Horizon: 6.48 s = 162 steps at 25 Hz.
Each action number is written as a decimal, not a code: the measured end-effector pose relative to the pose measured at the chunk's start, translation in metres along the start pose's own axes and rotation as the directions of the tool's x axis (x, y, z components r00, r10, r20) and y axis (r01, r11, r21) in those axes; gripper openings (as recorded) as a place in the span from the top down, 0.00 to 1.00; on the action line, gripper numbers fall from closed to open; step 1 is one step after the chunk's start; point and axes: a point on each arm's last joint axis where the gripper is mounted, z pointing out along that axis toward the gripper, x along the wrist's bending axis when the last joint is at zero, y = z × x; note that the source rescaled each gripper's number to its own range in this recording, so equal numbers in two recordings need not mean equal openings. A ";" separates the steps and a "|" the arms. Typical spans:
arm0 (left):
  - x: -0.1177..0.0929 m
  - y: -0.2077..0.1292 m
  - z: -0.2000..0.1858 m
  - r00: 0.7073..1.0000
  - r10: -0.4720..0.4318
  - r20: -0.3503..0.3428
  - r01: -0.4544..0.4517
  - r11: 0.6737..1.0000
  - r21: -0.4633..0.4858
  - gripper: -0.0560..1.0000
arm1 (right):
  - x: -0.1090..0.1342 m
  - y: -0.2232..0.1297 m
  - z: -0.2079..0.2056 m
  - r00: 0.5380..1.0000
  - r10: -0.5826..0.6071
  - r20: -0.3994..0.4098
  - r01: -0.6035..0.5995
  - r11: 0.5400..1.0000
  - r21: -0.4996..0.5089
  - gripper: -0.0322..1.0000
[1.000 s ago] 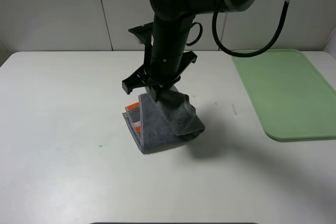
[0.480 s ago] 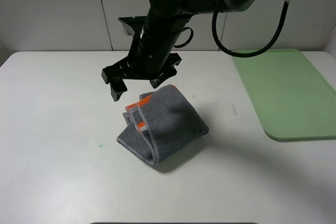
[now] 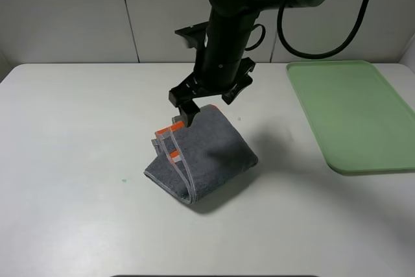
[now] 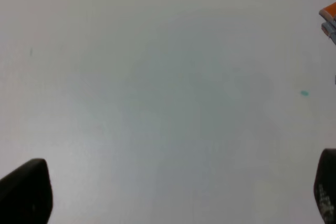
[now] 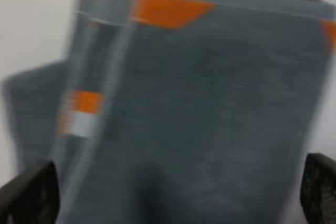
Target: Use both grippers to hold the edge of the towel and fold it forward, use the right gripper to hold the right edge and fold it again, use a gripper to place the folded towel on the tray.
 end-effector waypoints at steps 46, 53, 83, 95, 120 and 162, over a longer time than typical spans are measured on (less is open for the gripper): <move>0.000 0.000 0.000 1.000 0.000 0.000 0.000 1.000 0.000 0.00 | -0.034 0.007 0.073 0.997 -0.049 0.055 0.039 0.983 0.178 0.86; 0.000 0.000 0.000 1.000 0.000 0.000 0.000 1.000 0.000 0.00 | -0.032 0.023 0.050 0.997 -0.055 0.057 0.045 0.986 0.160 0.86; 0.000 0.000 0.000 1.000 0.001 -0.002 -0.001 1.000 0.001 0.00 | -0.250 -0.024 -0.007 0.931 0.302 0.207 -0.328 0.939 0.102 0.86; 0.000 0.000 0.000 1.000 0.001 -0.002 -0.001 1.000 0.001 0.00 | -0.340 -0.078 -0.028 0.857 0.466 0.220 -0.479 0.878 0.007 0.86; 0.000 0.000 0.000 1.000 0.001 -0.002 -0.001 1.000 0.001 0.00 | -0.365 -0.093 -0.035 0.795 0.544 0.267 -0.548 0.834 -0.068 0.01; 0.000 0.000 0.000 1.000 0.001 -0.001 -0.001 1.000 0.000 0.00 | -0.073 -0.288 -0.214 0.829 0.541 0.145 -0.470 0.813 -0.345 0.00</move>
